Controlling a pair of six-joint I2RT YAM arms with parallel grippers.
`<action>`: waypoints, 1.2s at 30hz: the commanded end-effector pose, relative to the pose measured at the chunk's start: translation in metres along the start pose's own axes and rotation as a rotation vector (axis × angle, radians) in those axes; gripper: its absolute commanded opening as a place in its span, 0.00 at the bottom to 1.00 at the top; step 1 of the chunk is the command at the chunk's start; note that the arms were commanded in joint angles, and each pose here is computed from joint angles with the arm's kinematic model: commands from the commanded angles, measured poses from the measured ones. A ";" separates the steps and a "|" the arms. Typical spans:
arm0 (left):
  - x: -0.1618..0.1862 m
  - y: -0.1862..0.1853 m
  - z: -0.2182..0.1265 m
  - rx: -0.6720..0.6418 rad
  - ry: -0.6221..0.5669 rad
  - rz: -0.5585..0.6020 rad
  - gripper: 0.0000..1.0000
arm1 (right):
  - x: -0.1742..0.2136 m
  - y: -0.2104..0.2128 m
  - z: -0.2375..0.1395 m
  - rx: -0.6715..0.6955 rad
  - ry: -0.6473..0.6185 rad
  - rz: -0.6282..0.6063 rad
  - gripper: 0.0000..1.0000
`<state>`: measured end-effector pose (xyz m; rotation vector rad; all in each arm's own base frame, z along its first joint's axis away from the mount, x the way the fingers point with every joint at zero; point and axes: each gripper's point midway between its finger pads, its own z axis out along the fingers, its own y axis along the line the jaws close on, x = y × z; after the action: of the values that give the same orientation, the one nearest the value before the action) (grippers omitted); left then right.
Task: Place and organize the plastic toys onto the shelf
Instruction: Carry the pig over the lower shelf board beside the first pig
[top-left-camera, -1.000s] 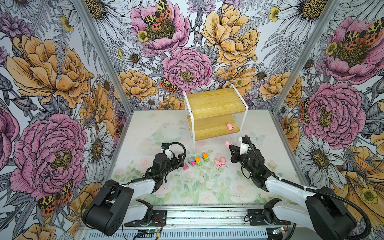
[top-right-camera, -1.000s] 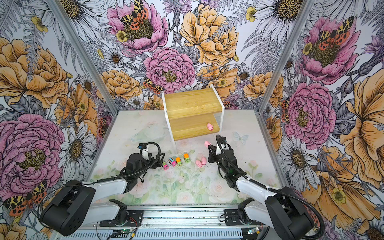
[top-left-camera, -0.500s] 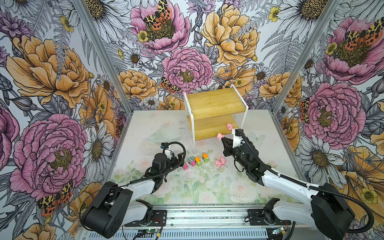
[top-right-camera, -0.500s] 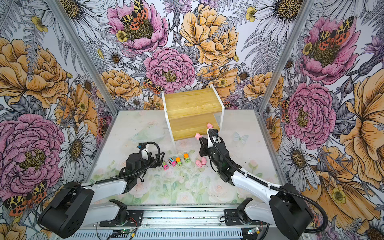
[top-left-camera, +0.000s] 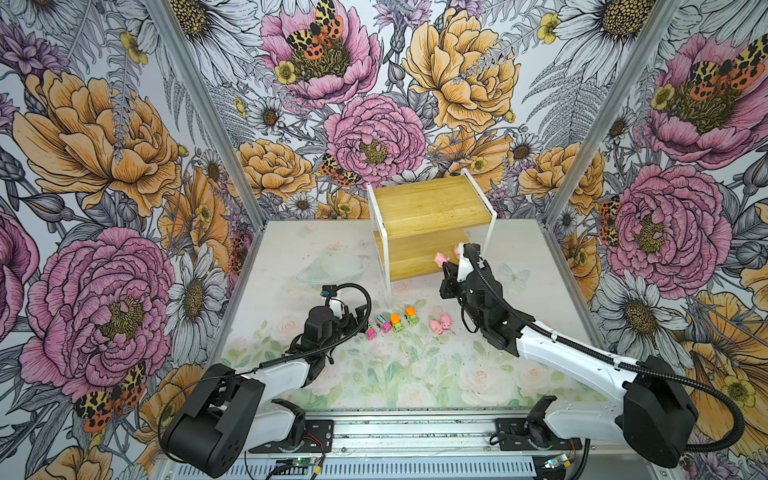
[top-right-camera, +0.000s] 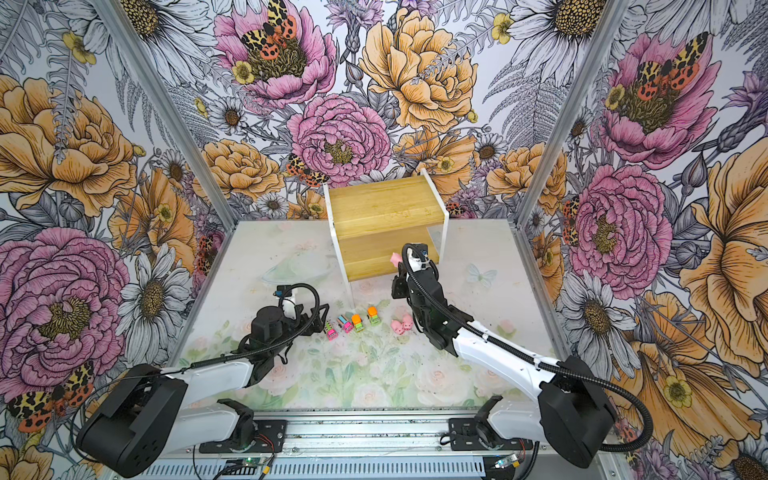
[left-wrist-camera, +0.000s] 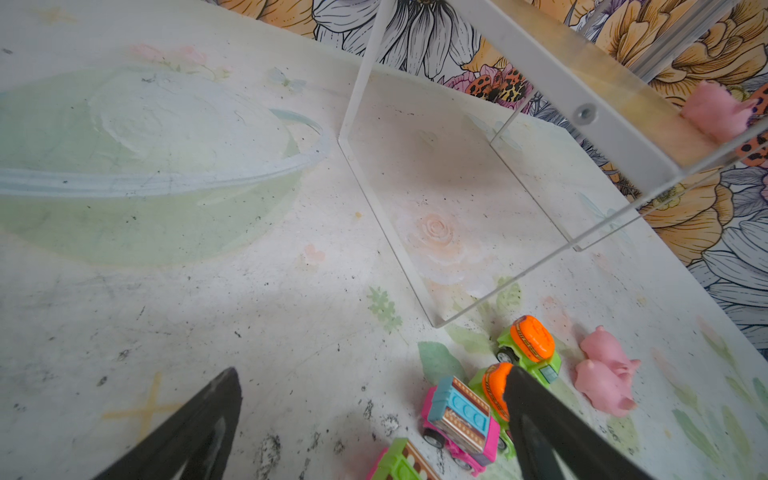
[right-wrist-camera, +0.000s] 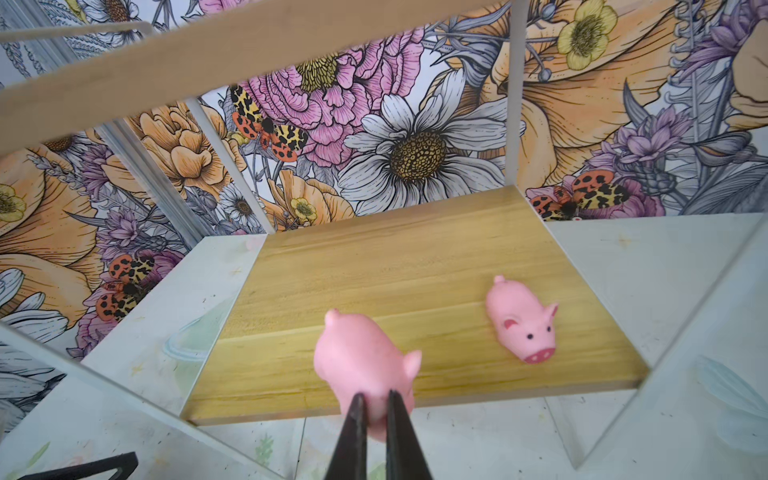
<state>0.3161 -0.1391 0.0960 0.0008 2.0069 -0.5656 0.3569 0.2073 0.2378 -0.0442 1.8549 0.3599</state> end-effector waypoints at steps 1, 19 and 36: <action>-0.004 -0.006 -0.002 0.033 -0.017 0.010 0.99 | -0.004 -0.006 0.002 0.074 0.009 0.011 0.10; -0.002 -0.007 -0.002 0.047 -0.016 0.011 0.99 | 0.006 -0.012 0.019 0.160 0.022 0.037 0.09; 0.000 -0.007 0.001 0.063 -0.014 0.004 0.99 | 0.011 -0.012 0.029 0.194 0.019 0.030 0.09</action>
<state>0.3151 -0.1447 0.0959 0.0235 1.9966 -0.6040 0.3772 0.2025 0.1999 0.0736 1.9515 0.1835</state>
